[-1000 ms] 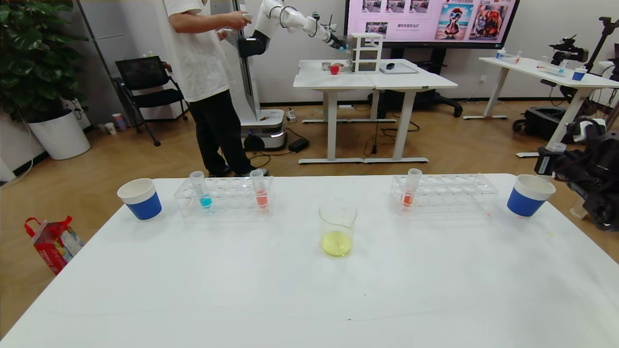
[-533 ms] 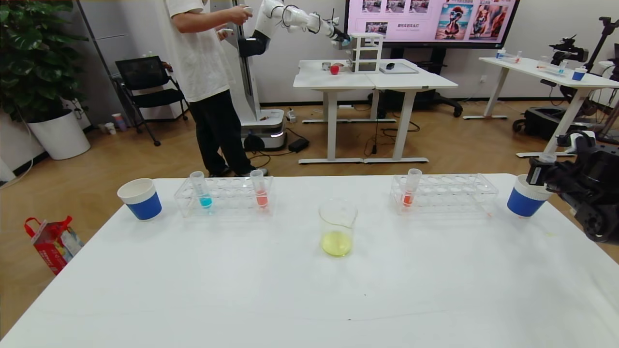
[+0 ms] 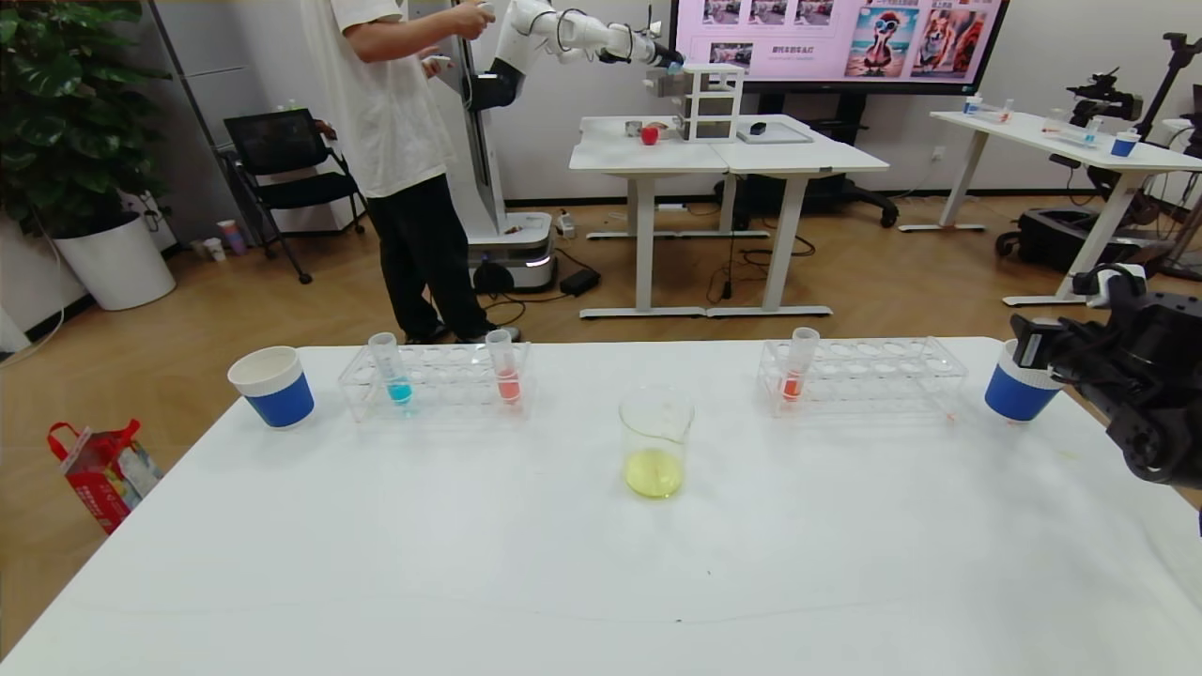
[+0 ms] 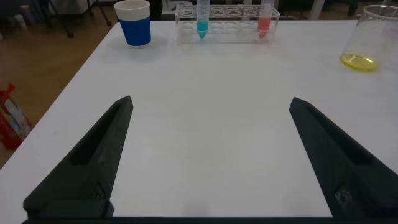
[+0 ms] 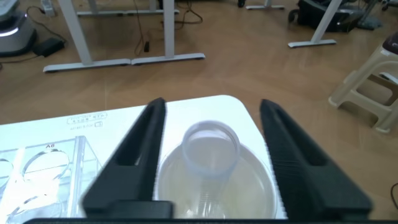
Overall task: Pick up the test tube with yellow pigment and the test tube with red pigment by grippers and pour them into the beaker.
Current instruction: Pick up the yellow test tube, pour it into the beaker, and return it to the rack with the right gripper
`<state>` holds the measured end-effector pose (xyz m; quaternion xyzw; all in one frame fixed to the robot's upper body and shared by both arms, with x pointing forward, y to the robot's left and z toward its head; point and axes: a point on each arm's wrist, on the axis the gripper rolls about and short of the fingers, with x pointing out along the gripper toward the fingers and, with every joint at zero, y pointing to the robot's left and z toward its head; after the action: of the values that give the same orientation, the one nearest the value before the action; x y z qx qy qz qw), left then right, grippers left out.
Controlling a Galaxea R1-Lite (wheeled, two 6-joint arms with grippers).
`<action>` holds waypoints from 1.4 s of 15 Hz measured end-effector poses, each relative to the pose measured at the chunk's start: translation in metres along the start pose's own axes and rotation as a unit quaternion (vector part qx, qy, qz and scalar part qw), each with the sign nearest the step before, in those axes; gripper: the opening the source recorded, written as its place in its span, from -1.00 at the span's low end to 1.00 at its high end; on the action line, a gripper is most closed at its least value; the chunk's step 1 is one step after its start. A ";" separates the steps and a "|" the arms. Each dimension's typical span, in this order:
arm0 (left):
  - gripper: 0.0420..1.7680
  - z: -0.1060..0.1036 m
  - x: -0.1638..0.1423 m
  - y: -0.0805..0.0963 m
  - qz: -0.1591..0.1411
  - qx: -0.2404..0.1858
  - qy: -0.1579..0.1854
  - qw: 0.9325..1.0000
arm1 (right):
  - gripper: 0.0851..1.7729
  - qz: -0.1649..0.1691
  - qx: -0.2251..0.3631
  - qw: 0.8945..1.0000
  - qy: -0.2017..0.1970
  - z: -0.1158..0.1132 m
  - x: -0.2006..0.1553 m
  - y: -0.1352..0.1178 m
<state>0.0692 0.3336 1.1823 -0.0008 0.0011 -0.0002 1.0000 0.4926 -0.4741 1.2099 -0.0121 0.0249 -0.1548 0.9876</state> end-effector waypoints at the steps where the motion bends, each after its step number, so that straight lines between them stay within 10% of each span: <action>1: 0.98 0.000 0.000 0.000 0.000 0.000 0.000 1.000 | 0.59 0.000 -0.001 1.000 -0.007 0.001 0.000 0.000; 3: 0.98 0.000 0.000 0.000 0.000 0.000 0.000 1.000 | 0.96 -0.001 -0.001 1.000 -0.009 0.001 0.000 0.000; 8: 0.98 0.000 0.000 0.000 0.000 0.000 0.000 1.000 | 0.96 0.018 -0.001 1.000 -0.021 0.012 -0.005 0.016; 16: 0.98 0.000 0.000 0.000 0.000 0.000 0.000 1.000 | 0.96 0.148 0.005 0.987 -0.058 0.073 -0.063 0.130; 21: 0.98 0.000 0.000 0.000 0.000 0.000 0.000 1.000 | 0.96 0.162 0.011 0.983 -0.090 0.105 -0.110 0.129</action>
<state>0.0692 0.3336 1.1823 -0.0006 0.0011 -0.0002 1.0000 0.4327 -0.3155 1.3153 -0.0106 -0.0645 0.0085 0.9978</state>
